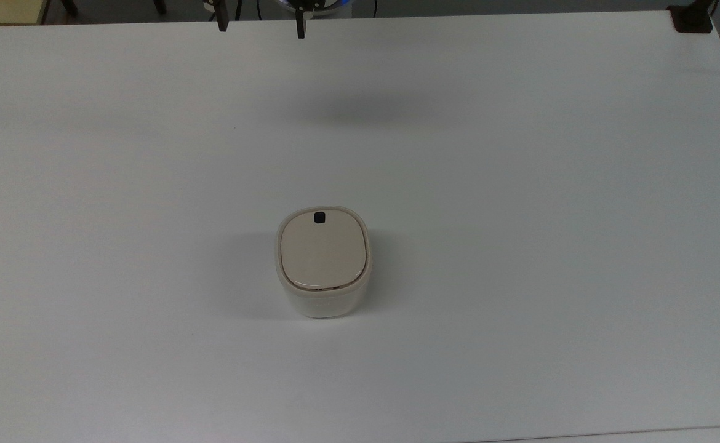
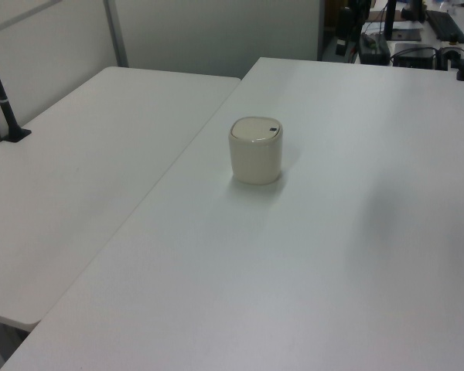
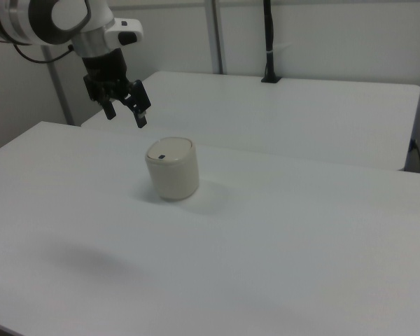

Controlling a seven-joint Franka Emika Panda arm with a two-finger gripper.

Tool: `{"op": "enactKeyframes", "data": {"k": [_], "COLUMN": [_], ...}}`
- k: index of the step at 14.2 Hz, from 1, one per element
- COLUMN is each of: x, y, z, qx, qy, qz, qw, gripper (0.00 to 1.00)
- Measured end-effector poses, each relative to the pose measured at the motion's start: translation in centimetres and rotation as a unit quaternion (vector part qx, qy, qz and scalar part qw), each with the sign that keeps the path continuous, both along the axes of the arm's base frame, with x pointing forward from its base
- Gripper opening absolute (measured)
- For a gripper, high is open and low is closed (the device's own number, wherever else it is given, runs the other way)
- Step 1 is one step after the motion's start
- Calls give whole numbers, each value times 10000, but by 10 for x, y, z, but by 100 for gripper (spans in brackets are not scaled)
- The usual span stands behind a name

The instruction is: Open the trash bin

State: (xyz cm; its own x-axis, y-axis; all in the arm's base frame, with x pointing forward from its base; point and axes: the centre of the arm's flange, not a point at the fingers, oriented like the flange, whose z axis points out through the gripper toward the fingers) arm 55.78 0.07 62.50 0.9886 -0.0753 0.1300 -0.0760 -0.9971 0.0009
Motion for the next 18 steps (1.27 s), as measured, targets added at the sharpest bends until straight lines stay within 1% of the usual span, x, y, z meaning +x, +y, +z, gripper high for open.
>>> {"op": "enactKeyframes", "data": {"k": [10,11,12,13,14,15,16,18], "x": [0,0,0,1,3,4,6,8], "y": [0,0,0,0,0,0,0,0], "z": [0,-1,-4,-7,-11,-14,-17,-21], "qx": [-18,-41,-80,-120,-148,-159,-160,-156], "qy": [6,22,49,83,119,152,175,205], "qz": [140,324,634,975,1240,1370,1412,1427], "qw": [9999,9995,9979,9951,9921,9903,9897,9894], "gripper": [100,100,100,100,97,97,92,69]}}
